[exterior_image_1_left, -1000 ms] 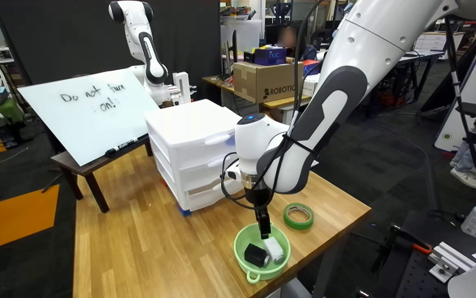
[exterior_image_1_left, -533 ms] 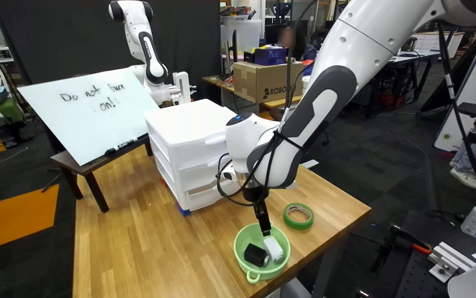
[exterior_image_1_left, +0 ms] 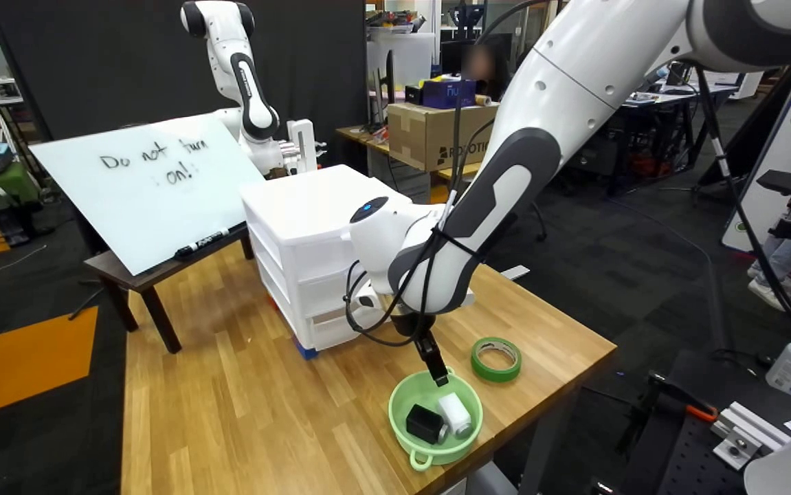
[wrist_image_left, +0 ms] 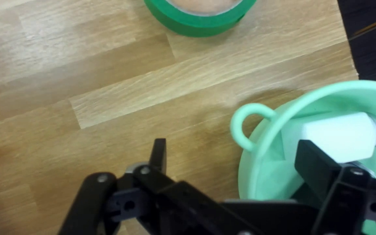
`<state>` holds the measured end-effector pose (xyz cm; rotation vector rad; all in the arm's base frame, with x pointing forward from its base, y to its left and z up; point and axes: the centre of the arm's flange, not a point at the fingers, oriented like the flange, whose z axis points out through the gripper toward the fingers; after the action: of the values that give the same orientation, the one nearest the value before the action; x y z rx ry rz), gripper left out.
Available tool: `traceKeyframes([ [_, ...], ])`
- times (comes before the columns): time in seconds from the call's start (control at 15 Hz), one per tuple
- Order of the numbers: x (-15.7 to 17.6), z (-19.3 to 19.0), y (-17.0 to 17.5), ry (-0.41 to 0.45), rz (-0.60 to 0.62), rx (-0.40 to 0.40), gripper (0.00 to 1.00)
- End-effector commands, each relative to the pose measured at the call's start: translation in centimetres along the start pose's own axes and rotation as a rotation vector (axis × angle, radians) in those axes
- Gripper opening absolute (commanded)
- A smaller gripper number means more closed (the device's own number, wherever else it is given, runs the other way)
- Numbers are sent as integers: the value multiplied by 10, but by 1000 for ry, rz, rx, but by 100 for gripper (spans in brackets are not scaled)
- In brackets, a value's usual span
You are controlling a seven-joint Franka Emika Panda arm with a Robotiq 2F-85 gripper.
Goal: Move the green tape forward and the light-green bowl to the left
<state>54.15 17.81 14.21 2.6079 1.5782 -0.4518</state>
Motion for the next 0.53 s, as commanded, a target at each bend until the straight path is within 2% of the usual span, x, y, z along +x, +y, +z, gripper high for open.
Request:
traceKeyframes([
  [0.0,16,2,8,-52,-69,4,100],
  [0.4,26,4,8,-67,-116,6,100],
  [0.47,27,5,9,-66,-121,6,89],
])
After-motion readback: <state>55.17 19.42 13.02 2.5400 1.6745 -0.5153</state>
